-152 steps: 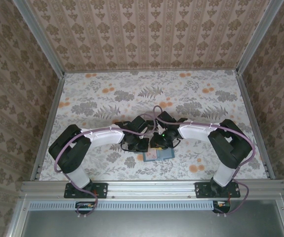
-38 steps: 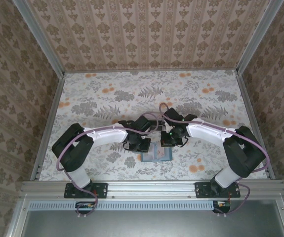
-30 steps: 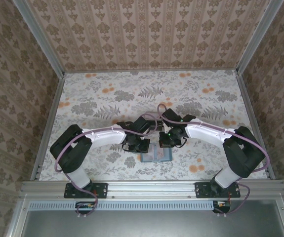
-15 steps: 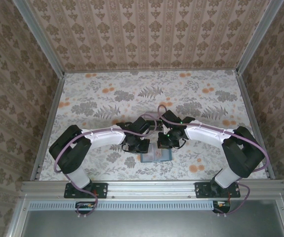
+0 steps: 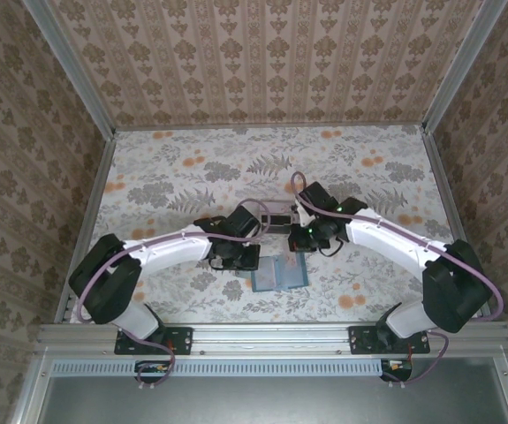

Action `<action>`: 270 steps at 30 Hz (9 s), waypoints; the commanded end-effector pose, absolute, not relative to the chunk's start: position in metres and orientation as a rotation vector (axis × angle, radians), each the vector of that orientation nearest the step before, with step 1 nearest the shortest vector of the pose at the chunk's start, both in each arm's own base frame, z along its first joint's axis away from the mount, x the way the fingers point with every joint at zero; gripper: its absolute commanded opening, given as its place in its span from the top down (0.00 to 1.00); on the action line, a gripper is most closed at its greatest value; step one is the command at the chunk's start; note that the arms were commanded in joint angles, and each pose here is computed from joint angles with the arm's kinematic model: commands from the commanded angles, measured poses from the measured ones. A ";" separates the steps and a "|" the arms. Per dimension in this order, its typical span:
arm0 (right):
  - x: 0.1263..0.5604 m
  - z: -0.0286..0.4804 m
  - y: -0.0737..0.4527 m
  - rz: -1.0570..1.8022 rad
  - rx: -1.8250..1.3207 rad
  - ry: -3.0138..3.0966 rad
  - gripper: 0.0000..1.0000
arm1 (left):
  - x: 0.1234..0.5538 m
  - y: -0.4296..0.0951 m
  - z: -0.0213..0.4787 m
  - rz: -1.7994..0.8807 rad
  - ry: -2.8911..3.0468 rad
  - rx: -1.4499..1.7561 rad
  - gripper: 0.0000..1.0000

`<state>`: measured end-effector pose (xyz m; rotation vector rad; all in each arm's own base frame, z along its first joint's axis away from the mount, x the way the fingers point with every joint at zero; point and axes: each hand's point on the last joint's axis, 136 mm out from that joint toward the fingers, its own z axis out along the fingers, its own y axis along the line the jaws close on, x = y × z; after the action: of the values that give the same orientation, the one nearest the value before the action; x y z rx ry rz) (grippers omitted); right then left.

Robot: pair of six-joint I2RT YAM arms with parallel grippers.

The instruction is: Take the credit cards out of the card holder

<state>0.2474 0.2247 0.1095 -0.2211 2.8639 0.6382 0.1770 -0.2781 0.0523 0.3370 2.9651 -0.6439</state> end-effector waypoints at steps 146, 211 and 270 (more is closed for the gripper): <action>0.205 0.020 0.279 0.327 -0.249 3.108 0.61 | 0.138 -0.230 0.002 -0.714 3.086 0.169 0.93; 0.207 0.052 0.200 -0.058 -0.257 3.010 0.72 | 0.168 -0.261 0.047 -0.772 3.008 0.235 0.91; 0.220 0.020 0.278 0.643 -0.061 3.081 0.70 | 0.155 -0.265 0.016 -0.738 3.066 0.187 0.94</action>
<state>0.2184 0.2906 0.0253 -0.0616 3.0567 0.7524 0.1580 -0.2810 0.0240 0.2089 3.0319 -0.8201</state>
